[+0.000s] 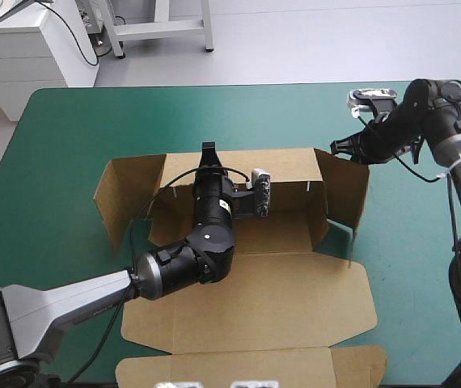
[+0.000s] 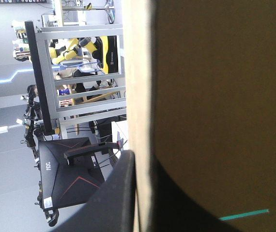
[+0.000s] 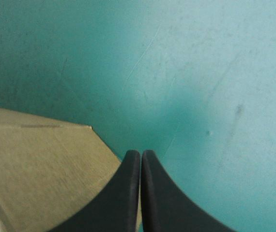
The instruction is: Fold the box
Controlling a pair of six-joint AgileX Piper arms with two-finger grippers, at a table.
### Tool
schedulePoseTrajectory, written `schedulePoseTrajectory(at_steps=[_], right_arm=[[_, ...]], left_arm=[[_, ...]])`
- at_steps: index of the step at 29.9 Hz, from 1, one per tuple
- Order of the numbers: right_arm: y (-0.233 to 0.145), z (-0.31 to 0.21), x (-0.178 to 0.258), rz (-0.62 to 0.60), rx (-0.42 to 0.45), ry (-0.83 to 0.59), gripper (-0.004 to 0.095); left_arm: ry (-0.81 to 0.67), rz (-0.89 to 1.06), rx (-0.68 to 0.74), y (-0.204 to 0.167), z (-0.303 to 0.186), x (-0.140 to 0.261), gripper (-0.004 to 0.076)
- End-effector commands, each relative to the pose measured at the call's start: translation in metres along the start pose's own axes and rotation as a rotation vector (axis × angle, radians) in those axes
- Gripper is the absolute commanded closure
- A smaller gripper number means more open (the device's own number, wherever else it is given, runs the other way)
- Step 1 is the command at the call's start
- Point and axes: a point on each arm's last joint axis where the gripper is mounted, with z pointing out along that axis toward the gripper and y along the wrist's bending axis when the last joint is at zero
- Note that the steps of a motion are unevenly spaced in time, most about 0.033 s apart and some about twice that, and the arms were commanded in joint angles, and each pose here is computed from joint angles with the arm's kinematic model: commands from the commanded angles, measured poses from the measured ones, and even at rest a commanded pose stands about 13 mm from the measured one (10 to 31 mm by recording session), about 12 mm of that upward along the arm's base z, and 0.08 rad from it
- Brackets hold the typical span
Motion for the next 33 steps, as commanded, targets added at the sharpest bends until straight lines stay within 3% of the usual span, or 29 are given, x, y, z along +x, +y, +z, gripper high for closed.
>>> schedulePoseTrajectory(at_steps=[1, 8, 16, 22, 25, 30, 33], right_arm=[[0.008, -0.036, 0.014, -0.031, 0.000, -0.088, 0.0910], [0.015, -0.042, 0.048, -0.024, -0.027, -0.174, 0.0910], [0.016, -0.017, 0.099, -0.014, -0.049, -0.481, 0.0910], [0.014, -0.005, 0.123, -0.159, -0.001, -0.486, 0.0873], [0.016, -0.004, 0.125, -0.240, -0.010, -0.454, 0.0760], [0.019, -0.002, 0.130, -0.360, -0.025, -0.405, 0.0398], [0.020, -0.001, 0.133, -0.401, -0.034, -0.378, 0.0275]], left_arm=[[-0.031, -0.036, -0.025, 0.013, -0.012, 0.001, 0.0731], [-0.031, -0.036, -0.025, 0.013, -0.012, 0.001, 0.0731], [-0.025, -0.042, -0.017, 0.013, -0.012, 0.002, 0.0731], [-0.029, -0.042, -0.017, 0.013, -0.012, 0.001, 0.0731], [-0.029, -0.043, -0.016, 0.013, -0.012, 0.001, 0.0731], [-0.029, -0.044, -0.015, 0.012, -0.012, 0.001, 0.0731], [-0.029, -0.044, -0.015, 0.012, -0.012, 0.001, 0.0731]])
